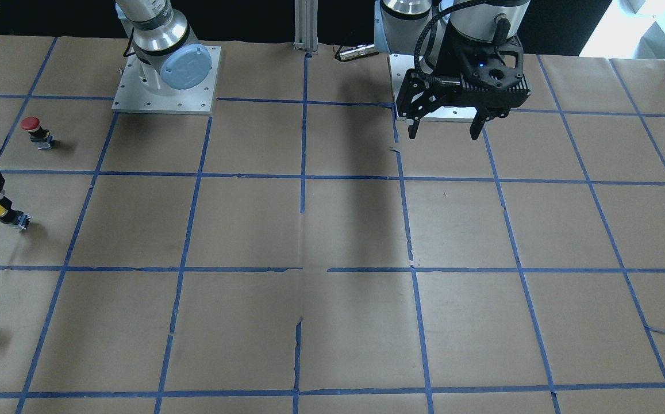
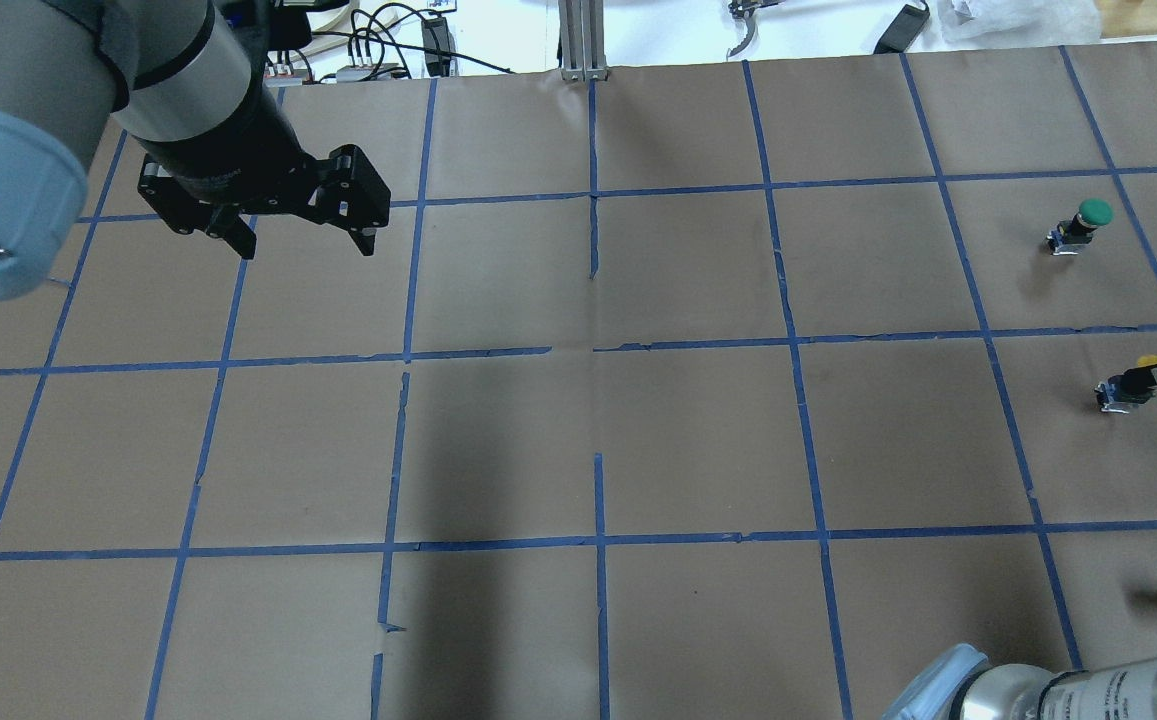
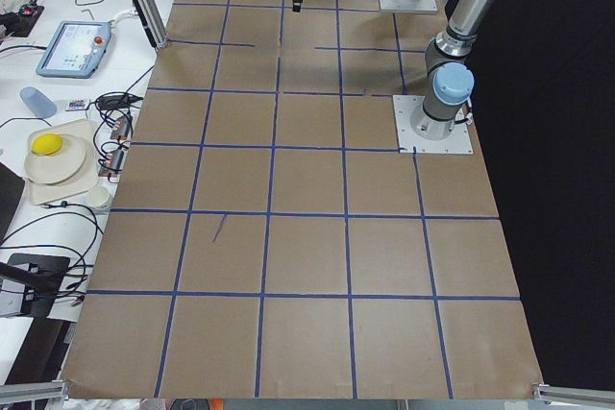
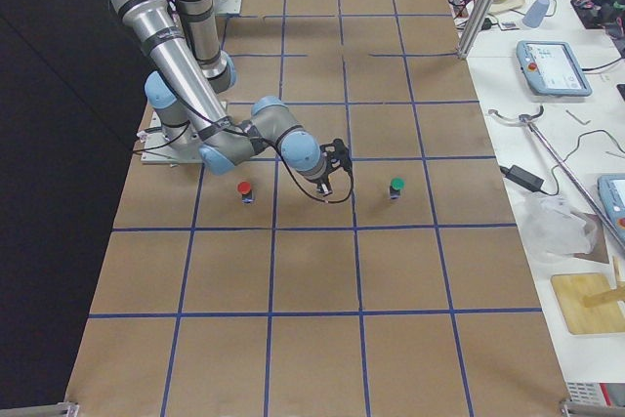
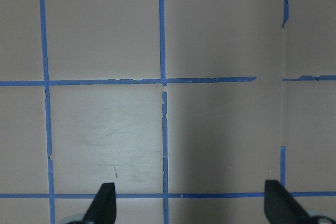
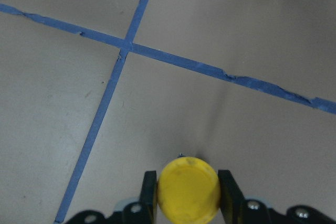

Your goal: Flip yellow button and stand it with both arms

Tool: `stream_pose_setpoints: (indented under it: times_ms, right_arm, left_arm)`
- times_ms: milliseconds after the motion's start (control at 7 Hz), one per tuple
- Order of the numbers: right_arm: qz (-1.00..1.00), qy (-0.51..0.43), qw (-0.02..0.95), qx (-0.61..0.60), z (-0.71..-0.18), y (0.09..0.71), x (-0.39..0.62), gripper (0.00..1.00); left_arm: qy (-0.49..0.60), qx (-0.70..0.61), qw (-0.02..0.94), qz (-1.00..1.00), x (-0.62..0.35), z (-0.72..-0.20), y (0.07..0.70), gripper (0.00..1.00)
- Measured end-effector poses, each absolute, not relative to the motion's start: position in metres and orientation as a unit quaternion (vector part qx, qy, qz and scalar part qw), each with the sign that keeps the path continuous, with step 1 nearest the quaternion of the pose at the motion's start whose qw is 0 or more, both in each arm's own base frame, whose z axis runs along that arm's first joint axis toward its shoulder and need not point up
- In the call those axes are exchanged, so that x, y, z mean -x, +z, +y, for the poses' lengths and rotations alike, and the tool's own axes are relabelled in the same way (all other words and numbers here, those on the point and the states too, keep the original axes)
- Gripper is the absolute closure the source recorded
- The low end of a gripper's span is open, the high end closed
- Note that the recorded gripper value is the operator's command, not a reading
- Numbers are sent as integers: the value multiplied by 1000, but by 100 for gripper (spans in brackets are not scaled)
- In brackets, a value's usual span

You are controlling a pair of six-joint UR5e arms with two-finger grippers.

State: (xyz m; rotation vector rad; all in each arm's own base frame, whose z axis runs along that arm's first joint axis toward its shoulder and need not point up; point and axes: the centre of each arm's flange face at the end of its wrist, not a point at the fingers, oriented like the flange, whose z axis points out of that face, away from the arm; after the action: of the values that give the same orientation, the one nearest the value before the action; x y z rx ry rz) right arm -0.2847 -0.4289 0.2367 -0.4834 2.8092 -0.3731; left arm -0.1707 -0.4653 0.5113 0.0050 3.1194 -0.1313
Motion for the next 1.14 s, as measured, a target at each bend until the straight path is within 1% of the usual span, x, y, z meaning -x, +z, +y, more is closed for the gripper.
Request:
stream_pose_setpoints:
  times_ms: [143, 286, 714, 1000, 1143]
  right_arm:
    - [969, -128, 133, 166, -429, 236, 285, 3]
    - [969, -127, 132, 165, -429, 236, 285, 1]
    - [976, -110, 118, 148, -429, 248, 286, 0]
    - [985, -93, 93, 111, -439, 295, 268, 0]
    - [991, -73, 79, 85, -449, 328, 239, 0]
  left_arm:
    - [-43, -1, 10, 999, 170, -464, 512, 0]
    - [-42, -1, 11, 999, 169, -463, 512, 0]
    - [-41, 0, 12, 999, 166, -457, 513, 0]
    - [-41, 0, 12, 999, 166, -457, 513, 0]
    - [-41, 0, 12, 999, 166, -457, 513, 0]
